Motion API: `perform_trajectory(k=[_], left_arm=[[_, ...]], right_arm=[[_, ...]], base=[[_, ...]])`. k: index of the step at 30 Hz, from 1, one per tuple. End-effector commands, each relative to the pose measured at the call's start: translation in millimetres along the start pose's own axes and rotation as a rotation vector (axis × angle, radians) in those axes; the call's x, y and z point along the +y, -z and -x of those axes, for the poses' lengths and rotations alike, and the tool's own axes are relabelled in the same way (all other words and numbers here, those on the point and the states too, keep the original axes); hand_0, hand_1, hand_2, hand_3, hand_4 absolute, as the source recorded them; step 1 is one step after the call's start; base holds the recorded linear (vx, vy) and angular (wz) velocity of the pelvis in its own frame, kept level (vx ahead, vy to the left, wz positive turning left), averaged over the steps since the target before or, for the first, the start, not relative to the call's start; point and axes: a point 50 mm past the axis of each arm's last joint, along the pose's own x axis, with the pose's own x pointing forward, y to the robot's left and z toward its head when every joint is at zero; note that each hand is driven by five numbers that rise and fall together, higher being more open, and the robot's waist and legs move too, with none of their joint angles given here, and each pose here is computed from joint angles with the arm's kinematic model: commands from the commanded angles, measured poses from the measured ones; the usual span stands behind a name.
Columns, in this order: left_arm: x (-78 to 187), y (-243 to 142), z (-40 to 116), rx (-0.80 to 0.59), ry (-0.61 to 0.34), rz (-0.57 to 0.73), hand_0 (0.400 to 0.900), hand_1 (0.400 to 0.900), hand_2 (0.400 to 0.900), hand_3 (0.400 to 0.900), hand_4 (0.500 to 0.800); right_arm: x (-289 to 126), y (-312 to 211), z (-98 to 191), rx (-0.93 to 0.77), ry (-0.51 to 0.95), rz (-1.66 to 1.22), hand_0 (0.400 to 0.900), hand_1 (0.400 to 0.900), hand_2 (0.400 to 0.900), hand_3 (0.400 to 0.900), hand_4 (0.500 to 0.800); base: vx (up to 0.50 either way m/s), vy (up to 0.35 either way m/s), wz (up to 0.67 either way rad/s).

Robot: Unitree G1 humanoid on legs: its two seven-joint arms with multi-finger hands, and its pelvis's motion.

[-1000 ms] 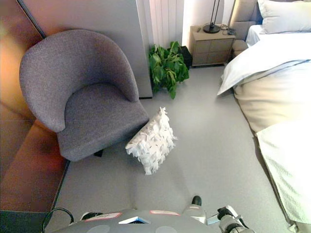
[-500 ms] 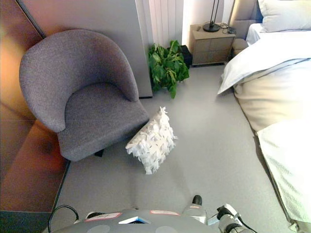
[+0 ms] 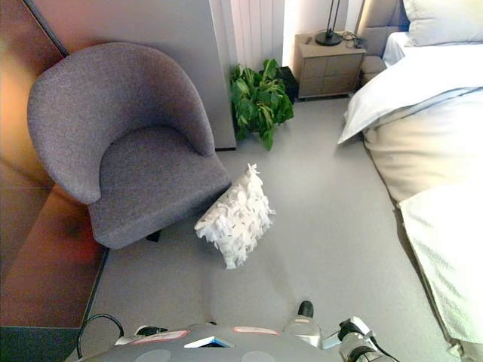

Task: Pick up the pillow and put it on the sofa.

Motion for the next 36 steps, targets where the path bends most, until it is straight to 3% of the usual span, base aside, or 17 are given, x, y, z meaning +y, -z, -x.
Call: perform_trajectory(k=[1,6,13,21,28,33,36], left_arm=[[36.5,-19.3,1.7,0.004,-0.116,-0.059,0.9,0.9,0.9,0.9,0.8],[18.8,-21.6,2.1,-0.016,-0.064,0.02,0.9,0.9,0.9,0.9,0.8],[14.3,10.5,-1.3,0.039,-0.039,-0.047,0.9,0.9,0.9,0.9,0.8],[6.2,33.6,-1.6,0.102,-0.045,-0.022,0.9,0.9,0.9,0.9,0.8],[43.5,-0.3,-0.2,0.011,-0.098,-0.017,0.9,0.9,0.9,0.9,0.8],[64.5,-26.1,4.2,-0.04,-0.145,-0.034,0.9,0.9,0.9,0.9,0.8],[80.0,-69.0,13.8,-0.152,-0.196,0.005,0.9,0.9,0.9,0.9,0.8]], right_arm=[[-27.7,-18.1,-2.2,-0.002,0.077,-0.042,0.9,0.9,0.9,0.9,0.8],[-43.2,-5.8,-4.6,0.035,0.069,0.093,0.9,0.9,0.9,0.9,0.8],[-49.7,-8.0,-5.4,0.001,0.049,0.091,0.9,0.9,0.9,0.9,0.8],[-45.3,-37.3,-2.2,-0.121,0.074,0.202,0.9,0.9,0.9,0.9,0.8],[-48.0,-51.9,0.7,-0.154,0.102,0.222,0.9,0.9,0.9,0.9,0.8],[-56.5,-71.9,5.9,-0.248,0.199,0.276,0.9,0.9,0.9,0.9,0.8],[-88.0,-112.3,18.3,-0.324,0.388,0.35,0.9,0.9,0.9,0.9,0.8]], base=[[-0.008,-0.139,-0.39],[0.125,-0.026,-0.59],[0.37,0.081,-0.1],[0.486,0.135,-0.32],[0.375,0.185,0.08],[0.205,0.064,0.1],[-0.217,-0.366,0.1]])
